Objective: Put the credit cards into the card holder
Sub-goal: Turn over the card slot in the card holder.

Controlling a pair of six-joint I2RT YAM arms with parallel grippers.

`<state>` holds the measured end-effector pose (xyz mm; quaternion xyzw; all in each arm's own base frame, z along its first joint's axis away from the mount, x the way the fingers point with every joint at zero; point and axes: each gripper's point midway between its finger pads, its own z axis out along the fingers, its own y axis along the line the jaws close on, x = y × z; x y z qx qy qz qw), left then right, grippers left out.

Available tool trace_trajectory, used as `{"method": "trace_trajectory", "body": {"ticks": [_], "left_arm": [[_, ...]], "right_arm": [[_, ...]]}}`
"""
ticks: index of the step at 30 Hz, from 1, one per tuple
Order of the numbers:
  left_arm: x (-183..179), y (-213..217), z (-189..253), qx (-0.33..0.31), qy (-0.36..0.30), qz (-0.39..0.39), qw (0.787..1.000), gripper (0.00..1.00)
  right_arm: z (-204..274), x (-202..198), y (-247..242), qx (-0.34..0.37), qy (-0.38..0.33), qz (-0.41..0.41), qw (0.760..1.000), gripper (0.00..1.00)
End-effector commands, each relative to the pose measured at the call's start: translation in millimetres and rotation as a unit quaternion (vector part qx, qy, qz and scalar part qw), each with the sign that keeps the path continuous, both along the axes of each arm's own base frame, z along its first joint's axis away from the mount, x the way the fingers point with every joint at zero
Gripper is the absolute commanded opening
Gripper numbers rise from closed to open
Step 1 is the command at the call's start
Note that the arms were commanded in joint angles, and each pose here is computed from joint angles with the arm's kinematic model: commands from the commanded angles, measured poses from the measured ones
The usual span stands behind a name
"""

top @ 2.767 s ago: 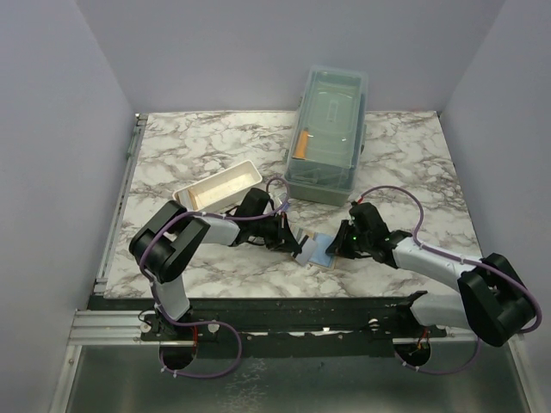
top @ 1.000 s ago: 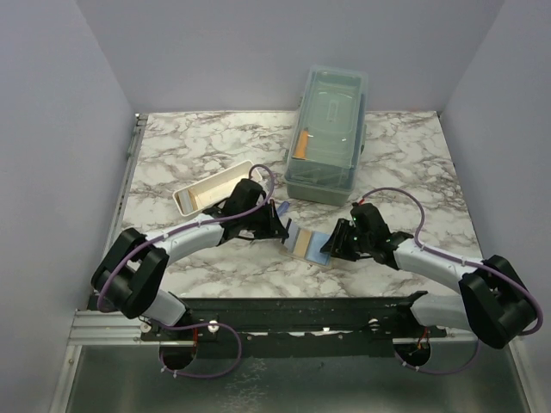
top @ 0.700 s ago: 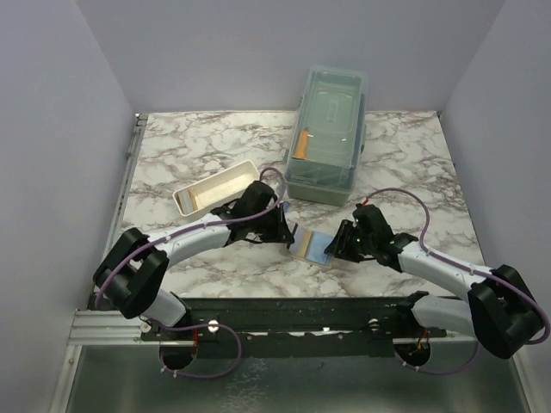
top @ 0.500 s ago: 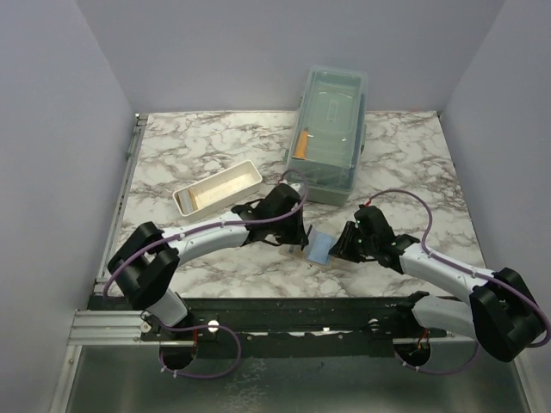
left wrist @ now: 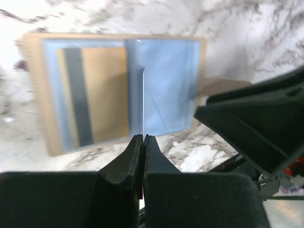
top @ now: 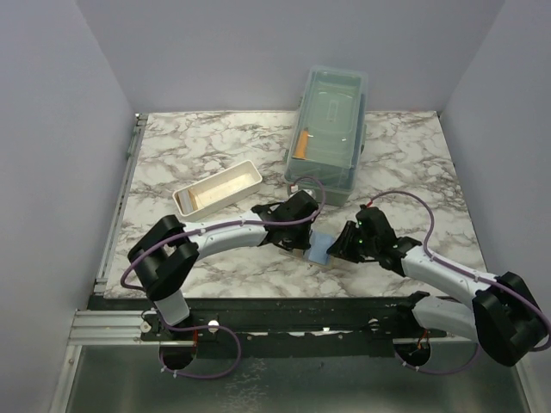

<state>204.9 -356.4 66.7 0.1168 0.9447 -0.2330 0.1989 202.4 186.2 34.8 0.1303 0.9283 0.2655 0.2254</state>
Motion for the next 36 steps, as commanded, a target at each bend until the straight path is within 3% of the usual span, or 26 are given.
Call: {"method": "trace_trajectory", "body": {"ticks": [1, 13, 22, 27, 36], "left_arm": [[25.6, 36.4, 10.9, 0.022, -0.024, 0.056, 0.998, 0.0], [37.0, 81.2, -3.4, 0.035, -0.004, 0.115, 0.993, 0.0], [26.3, 89.3, -27.3, 0.056, 0.027, 0.124, 0.99, 0.0], [27.7, 90.0, -24.3, 0.054, 0.023, 0.126, 0.99, 0.0], [27.4, 89.1, -22.4, 0.051, 0.022, 0.123, 0.991, 0.0]], "right_arm": [[16.5, 5.3, 14.4, 0.04, -0.015, 0.012, 0.999, 0.34], [3.3, 18.9, 20.7, 0.031, -0.01, 0.011, 0.999, 0.35], [6.5, 19.9, 21.7, 0.025, -0.008, 0.018, 0.999, 0.35], [21.7, 18.8, 9.5, -0.004, -0.024, 0.017, 1.0, 0.39], [16.0, 19.0, 16.4, 0.016, -0.013, 0.013, 1.0, 0.39]]}}
